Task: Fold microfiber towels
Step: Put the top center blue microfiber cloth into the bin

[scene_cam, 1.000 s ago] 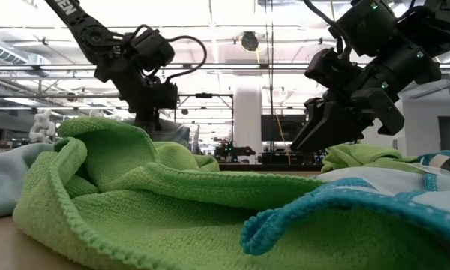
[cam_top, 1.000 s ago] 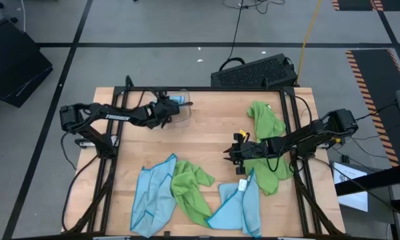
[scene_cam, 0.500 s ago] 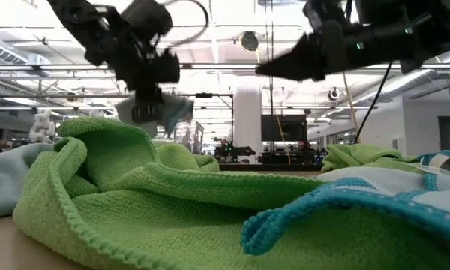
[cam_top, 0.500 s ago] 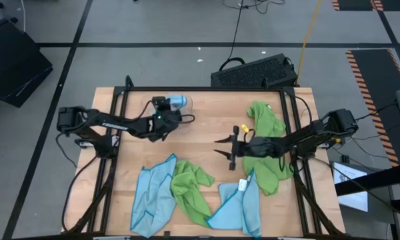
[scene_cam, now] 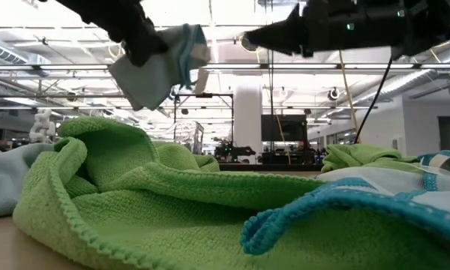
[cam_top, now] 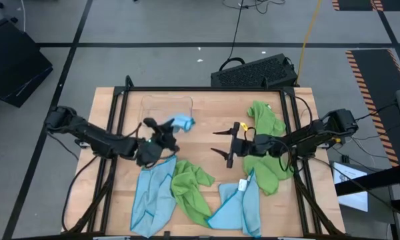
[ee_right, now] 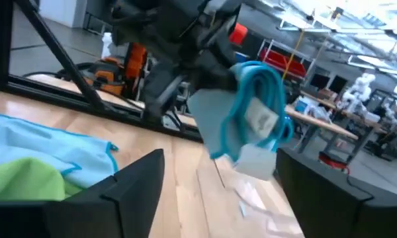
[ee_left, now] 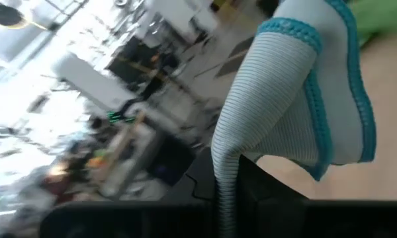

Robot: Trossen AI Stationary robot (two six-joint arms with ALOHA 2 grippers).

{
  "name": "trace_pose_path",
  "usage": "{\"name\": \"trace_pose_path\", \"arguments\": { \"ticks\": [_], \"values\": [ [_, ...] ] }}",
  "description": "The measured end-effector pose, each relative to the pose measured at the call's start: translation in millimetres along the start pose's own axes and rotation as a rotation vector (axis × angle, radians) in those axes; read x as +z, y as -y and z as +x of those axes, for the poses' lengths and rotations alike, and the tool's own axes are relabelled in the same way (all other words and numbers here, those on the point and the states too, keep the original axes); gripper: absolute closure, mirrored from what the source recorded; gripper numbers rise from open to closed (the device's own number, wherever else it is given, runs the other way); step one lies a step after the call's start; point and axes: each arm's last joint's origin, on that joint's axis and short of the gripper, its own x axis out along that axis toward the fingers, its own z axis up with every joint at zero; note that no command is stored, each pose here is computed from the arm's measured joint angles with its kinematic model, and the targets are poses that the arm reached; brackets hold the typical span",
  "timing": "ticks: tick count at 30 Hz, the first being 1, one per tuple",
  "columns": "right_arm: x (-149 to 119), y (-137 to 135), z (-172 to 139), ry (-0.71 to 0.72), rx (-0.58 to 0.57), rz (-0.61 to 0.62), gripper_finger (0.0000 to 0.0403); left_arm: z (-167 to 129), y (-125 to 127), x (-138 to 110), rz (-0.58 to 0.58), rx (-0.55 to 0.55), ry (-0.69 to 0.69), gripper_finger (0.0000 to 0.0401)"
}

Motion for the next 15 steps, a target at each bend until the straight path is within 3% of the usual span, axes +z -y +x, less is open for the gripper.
{"name": "trace_pose_path", "arguments": {
  "ticks": [4, 8, 15],
  "values": [
    [16.4, -11.8, 9.1, -0.024, 0.053, -0.077, 0.0108, -11.5, 17.5, -3.5, -0.082, -0.061, 0.020, 0.0386],
    [29.2, -21.8, 20.5, -0.056, 0.077, -0.097, 0.0103, -15.4, 28.3, -6.1, -0.088, -0.083, 0.024, 0.0381],
    [34.9, -45.7, 39.4, -0.062, 0.155, -0.140, 0.0086, -23.0, 32.2, -1.6, -0.184, -0.146, 0.062, 0.0386]
  ]
}}
